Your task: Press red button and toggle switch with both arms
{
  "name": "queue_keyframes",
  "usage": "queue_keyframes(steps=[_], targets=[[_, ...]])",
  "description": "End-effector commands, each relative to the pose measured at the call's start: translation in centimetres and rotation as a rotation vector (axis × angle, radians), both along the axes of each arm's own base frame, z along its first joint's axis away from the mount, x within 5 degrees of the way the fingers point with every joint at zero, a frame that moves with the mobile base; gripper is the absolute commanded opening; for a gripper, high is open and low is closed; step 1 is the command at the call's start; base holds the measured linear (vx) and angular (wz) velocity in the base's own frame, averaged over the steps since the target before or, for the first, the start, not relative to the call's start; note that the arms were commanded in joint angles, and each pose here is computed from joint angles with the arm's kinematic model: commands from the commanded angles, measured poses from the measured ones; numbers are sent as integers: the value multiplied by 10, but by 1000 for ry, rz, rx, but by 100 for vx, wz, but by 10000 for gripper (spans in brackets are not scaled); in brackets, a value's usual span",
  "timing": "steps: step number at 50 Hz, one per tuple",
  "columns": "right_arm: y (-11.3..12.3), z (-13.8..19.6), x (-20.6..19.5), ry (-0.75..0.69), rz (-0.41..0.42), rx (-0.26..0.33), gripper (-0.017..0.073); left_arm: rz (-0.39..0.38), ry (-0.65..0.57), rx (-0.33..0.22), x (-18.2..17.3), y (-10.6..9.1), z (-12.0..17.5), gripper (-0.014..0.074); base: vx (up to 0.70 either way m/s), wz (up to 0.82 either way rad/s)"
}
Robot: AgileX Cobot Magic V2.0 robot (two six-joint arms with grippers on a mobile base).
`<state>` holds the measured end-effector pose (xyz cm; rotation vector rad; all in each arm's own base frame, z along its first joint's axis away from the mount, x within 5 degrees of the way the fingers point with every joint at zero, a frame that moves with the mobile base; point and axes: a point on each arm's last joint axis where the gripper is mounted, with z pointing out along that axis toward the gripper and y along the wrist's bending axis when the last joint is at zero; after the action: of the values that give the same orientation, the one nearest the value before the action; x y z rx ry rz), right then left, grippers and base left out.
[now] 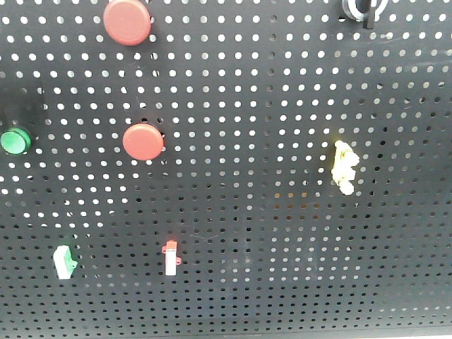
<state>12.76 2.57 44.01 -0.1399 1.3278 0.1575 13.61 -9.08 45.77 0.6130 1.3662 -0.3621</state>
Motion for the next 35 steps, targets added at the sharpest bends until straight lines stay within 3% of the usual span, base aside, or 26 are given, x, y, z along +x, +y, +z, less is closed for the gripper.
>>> queue_keyframes(steps=[1, 6, 10, 13, 18, 28, 35], targets=[[24, 15, 10, -99, 130, -61, -3, 49, -51, -115, -5, 9, 7, 1, 0, 0], [61, 18, 28, -81, 280, -128, -3, 43, -36, -126, -7, 10, 5, 1, 0, 0], [84, 27, 41, -92, 332, -184, -3, 43, -38, -127, -8, 10, 5, 1, 0, 0], [96, 40, 53, -98, 350, -161, -3, 41, -39, -127, -9, 11, 6, 1, 0, 0], [98, 59, 68, -101, 334, -94, -3, 36, -44, -128, -13, 12, 7, 1, 0, 0], [90, 88, 78, -95, 282, -86, -3, 35, -58, -136, -18, 15, 9, 1, 0, 0], [89, 88, 77, -64, 280, -99, -3, 30, -52, -132, -18, 15, 8, 1, 0, 0]])
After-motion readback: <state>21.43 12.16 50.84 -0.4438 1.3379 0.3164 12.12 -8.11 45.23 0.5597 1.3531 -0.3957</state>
